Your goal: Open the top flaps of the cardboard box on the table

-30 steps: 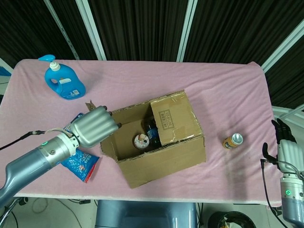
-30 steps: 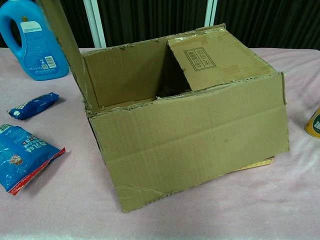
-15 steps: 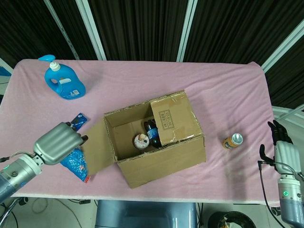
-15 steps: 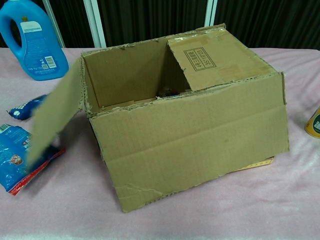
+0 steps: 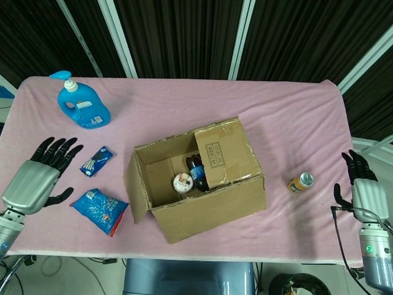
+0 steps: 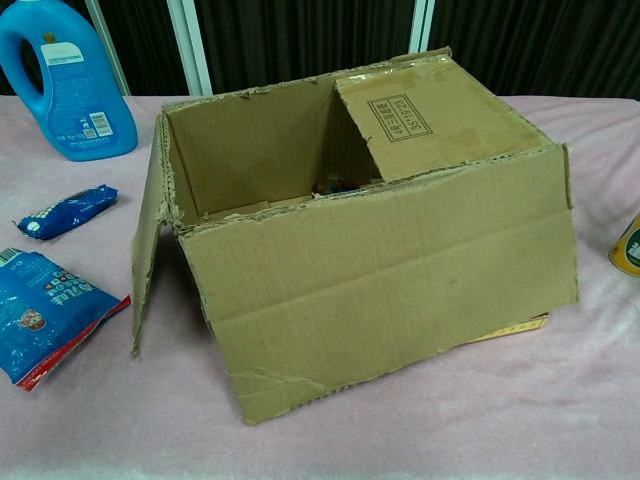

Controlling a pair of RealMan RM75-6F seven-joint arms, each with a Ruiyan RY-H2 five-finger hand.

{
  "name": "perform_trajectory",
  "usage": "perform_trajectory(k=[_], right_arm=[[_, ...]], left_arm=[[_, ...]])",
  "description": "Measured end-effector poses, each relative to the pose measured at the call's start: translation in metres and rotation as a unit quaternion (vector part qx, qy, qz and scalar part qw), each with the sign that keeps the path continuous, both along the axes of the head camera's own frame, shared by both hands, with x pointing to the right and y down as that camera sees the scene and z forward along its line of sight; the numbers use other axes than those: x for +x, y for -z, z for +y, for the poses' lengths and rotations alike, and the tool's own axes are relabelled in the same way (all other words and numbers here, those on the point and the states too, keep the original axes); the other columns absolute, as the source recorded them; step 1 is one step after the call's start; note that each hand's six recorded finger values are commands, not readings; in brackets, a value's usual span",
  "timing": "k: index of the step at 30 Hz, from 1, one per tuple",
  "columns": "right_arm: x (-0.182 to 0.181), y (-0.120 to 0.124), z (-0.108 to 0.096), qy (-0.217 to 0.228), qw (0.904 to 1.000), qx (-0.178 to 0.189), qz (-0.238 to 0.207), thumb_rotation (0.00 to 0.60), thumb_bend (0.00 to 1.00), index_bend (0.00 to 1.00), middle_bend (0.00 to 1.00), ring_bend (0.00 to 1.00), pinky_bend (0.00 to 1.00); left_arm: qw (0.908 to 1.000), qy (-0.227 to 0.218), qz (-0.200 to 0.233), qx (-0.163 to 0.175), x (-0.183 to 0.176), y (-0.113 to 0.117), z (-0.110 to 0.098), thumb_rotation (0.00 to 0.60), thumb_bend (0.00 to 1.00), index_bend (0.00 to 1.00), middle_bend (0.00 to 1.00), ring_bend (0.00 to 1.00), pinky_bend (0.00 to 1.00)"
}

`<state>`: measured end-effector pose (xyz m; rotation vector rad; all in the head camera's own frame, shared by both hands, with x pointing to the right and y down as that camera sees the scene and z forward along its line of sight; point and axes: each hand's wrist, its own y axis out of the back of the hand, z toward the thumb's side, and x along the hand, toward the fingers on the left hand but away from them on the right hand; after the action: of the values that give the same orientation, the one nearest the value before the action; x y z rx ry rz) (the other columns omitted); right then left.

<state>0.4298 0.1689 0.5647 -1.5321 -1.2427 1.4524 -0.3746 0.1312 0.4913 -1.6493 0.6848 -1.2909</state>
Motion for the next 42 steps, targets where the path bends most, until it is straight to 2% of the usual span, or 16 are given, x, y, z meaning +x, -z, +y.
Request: perform_trajectory(k=[8,13,17,23,25,28,33,36,39,42], right_arm=[[-0.039,0.014,-0.037,0.100,0.9949,0.003,0.015,0.600,0.51,0.06,0.00,0.00,0.22],[-0.078,0.019,-0.063,0.182,0.9830,0.003,0.026,0.600,0.52,0.06,0.00,0.00,0.22],[-0.112,0.024,-0.083,0.248,0.9683,0.006,0.034,0.600,0.62,0.07,0.01,0.00,0.22],[-0.173,0.033,-0.112,0.347,0.9369,0.012,0.042,0.600,0.81,0.21,0.14,0.09,0.22],[-0.198,0.036,-0.119,0.382,0.9231,0.016,0.042,0.600,0.88,0.26,0.18,0.12,0.22],[-0.234,0.039,-0.125,0.432,0.9007,0.020,0.042,0.600,0.95,0.27,0.19,0.13,0.22],[-0.289,0.037,-0.121,0.506,0.8618,0.014,0.034,0.600,1.00,0.28,0.20,0.13,0.22],[-0.318,0.031,-0.116,0.537,0.8429,0.005,0.023,0.600,1.00,0.31,0.22,0.13,0.22],[-0.342,0.020,-0.113,0.562,0.8270,-0.008,0.019,0.600,1.00,0.37,0.27,0.14,0.22],[-0.361,0.008,-0.111,0.576,0.8173,-0.021,0.016,0.600,1.00,0.42,0.29,0.15,0.22]], left_arm=[[0.9951,0.087,0.011,0.045,-0.032,-0.041,0.028,0.600,0.22,0.00,0.00,0.00,0.00],[0.9911,0.121,0.019,0.051,-0.046,-0.061,0.044,0.600,0.22,0.00,0.00,0.00,0.00],[0.9884,0.138,0.029,0.056,-0.056,-0.066,0.048,0.600,0.22,0.00,0.00,0.00,0.00],[0.9858,0.150,0.041,0.062,-0.065,-0.069,0.050,0.600,0.22,0.00,0.00,0.00,0.00],[0.9855,0.152,0.043,0.062,-0.067,-0.070,0.051,0.600,0.22,0.00,0.00,0.00,0.00],[0.9851,0.153,0.047,0.061,-0.069,-0.072,0.051,0.600,0.22,0.00,0.00,0.00,0.00],[0.9845,0.156,0.056,0.059,-0.069,-0.074,0.052,0.600,0.23,0.00,0.00,0.00,0.00],[0.9842,0.157,0.057,0.059,-0.071,-0.075,0.052,0.600,0.23,0.00,0.00,0.00,0.00],[0.9838,0.159,0.059,0.058,-0.072,-0.075,0.051,0.600,0.23,0.00,0.00,0.00,0.00],[0.9832,0.163,0.061,0.056,-0.073,-0.076,0.051,0.600,0.23,0.00,0.00,0.00,0.00]])
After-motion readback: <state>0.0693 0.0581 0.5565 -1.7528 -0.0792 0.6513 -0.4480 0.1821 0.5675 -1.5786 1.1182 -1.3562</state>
